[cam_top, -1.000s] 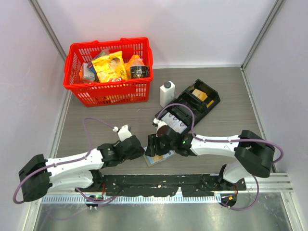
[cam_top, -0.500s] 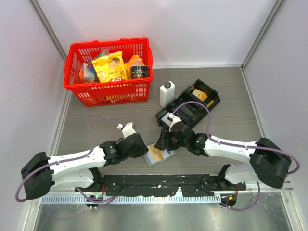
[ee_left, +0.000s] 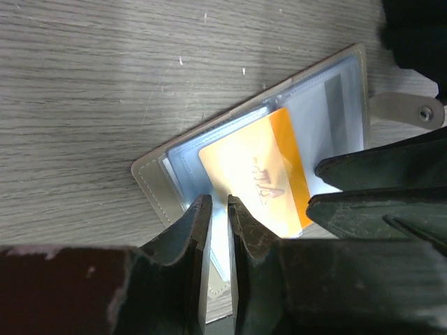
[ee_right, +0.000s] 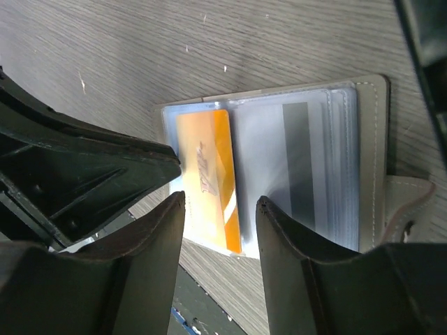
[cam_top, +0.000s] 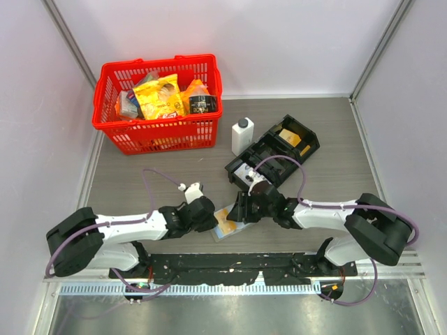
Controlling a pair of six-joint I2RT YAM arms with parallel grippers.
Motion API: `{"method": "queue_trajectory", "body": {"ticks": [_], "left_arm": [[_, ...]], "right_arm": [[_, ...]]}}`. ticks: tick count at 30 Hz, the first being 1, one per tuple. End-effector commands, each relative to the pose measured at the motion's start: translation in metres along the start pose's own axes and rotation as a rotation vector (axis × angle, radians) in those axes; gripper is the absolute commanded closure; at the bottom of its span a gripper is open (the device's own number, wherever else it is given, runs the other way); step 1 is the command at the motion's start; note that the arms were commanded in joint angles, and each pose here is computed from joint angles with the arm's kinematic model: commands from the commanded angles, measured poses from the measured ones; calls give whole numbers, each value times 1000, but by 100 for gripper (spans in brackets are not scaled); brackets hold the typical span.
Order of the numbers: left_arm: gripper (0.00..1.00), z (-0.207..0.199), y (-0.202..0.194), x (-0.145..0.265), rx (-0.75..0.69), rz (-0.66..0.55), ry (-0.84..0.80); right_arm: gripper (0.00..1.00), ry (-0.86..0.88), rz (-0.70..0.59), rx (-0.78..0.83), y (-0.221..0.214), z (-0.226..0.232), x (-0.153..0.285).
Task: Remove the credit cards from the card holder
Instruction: Remove the credit card from the card holder.
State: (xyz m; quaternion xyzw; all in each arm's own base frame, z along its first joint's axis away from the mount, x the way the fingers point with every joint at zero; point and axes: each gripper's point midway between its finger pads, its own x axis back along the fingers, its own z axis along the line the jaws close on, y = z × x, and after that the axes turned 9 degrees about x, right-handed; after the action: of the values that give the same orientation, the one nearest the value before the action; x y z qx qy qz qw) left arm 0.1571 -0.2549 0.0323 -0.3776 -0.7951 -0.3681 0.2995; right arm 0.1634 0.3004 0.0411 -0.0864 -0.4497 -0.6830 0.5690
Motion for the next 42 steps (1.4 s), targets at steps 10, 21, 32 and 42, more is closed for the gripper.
{"method": "queue_trajectory", "body": {"ticks": [10,21,32,42], "left_arm": [[83,31,-13,-15,110,29,58],[83,33,-13,-14,111,32,66],[83,40,-10,-11,101,26,89],[84,39,-10,-11,85,31,92]], "right_arm": [[55,83,13,-55,-7,2,-5],[83,128,-11,-67,-4,4,-1],[98,106,-34,-89,1,-8,8],[99,73,-56,-94,9,-22,18]]}}
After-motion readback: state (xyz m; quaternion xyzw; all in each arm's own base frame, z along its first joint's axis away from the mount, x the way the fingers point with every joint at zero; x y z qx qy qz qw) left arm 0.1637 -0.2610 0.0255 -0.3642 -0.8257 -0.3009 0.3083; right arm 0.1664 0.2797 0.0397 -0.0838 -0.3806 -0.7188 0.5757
